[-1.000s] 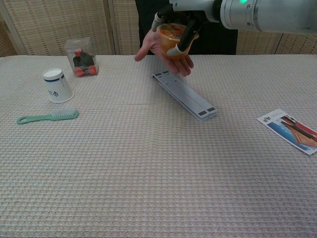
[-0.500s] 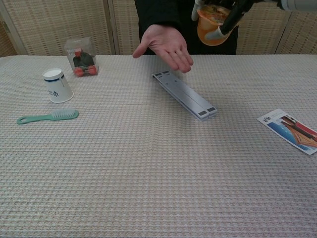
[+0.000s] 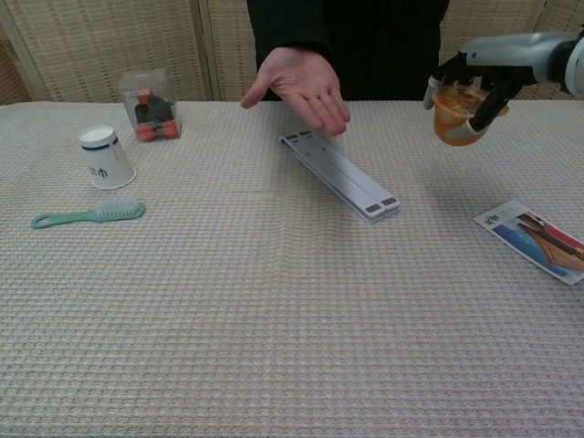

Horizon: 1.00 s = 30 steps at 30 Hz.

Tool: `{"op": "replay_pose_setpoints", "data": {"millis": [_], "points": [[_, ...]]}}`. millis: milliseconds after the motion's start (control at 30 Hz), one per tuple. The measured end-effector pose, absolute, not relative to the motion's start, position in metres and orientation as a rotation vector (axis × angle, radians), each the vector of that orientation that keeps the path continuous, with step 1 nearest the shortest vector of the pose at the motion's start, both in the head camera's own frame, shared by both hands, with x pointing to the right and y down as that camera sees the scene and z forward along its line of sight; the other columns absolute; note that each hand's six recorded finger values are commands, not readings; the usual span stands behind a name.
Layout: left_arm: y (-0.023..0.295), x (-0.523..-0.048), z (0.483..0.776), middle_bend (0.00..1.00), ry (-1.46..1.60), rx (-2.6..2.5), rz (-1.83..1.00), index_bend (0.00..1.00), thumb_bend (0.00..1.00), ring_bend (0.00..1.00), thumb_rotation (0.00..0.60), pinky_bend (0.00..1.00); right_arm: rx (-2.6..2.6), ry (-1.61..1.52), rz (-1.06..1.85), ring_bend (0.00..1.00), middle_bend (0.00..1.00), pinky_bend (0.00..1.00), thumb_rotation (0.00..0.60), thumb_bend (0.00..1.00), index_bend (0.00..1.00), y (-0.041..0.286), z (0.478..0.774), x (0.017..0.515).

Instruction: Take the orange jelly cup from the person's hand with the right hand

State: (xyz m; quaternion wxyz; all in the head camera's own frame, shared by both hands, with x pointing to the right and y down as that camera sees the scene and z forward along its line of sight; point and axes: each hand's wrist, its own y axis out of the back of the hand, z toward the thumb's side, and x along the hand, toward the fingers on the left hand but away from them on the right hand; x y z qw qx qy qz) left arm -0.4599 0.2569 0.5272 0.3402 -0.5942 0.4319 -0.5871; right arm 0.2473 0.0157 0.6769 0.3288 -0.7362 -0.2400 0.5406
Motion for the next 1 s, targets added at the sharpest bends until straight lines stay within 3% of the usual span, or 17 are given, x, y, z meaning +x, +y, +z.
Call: {"op": "replay_pose_setpoints", "data": {"millis": [200, 267, 367, 500, 733, 1000], "points": [[0.258, -0.461, 0.529, 0.20, 1.121, -1.550, -1.534, 0.35, 0.22, 0.20, 0.600, 0.24, -1.936, -0.565, 1.503, 0.27, 0.30, 0.34, 0.600, 0.54, 0.30, 0.024, 0.722, 0.245], [0.258, -0.460, 0.530, 0.20, 1.116, -1.551, -1.536, 0.35, 0.22, 0.20, 0.600, 0.24, -1.952, -0.545, 1.525, 0.21, 0.25, 0.28, 0.600, 0.50, 0.23, 0.028, 0.735, 0.240], [0.258, -0.460, 0.531, 0.20, 1.113, -1.554, -1.540, 0.35, 0.22, 0.20, 0.600, 0.24, -1.964, -0.516, 1.553, 0.04, 0.09, 0.14, 0.600, 0.39, 0.06, 0.031, 0.745, 0.237], [0.260, -0.462, 0.532, 0.20, 1.113, -1.554, -1.548, 0.36, 0.22, 0.20, 0.600, 0.24, -1.971, -0.470, 1.593, 0.00, 0.00, 0.00, 0.600, 0.33, 0.00, 0.033, 0.750, 0.239], [0.259, -0.462, 0.530, 0.20, 1.117, -1.547, -1.544, 0.36, 0.22, 0.20, 0.600, 0.24, -1.971, -0.513, 1.583, 0.00, 0.00, 0.00, 0.600, 0.33, 0.00, 0.031, 0.732, 0.249], [0.253, -0.458, 0.529, 0.20, 1.115, -1.545, -1.517, 0.36, 0.22, 0.20, 0.600, 0.24, -1.931, -0.637, 1.516, 0.00, 0.00, 0.00, 0.600, 0.33, 0.00, 0.040, 0.680, 0.285]]}}
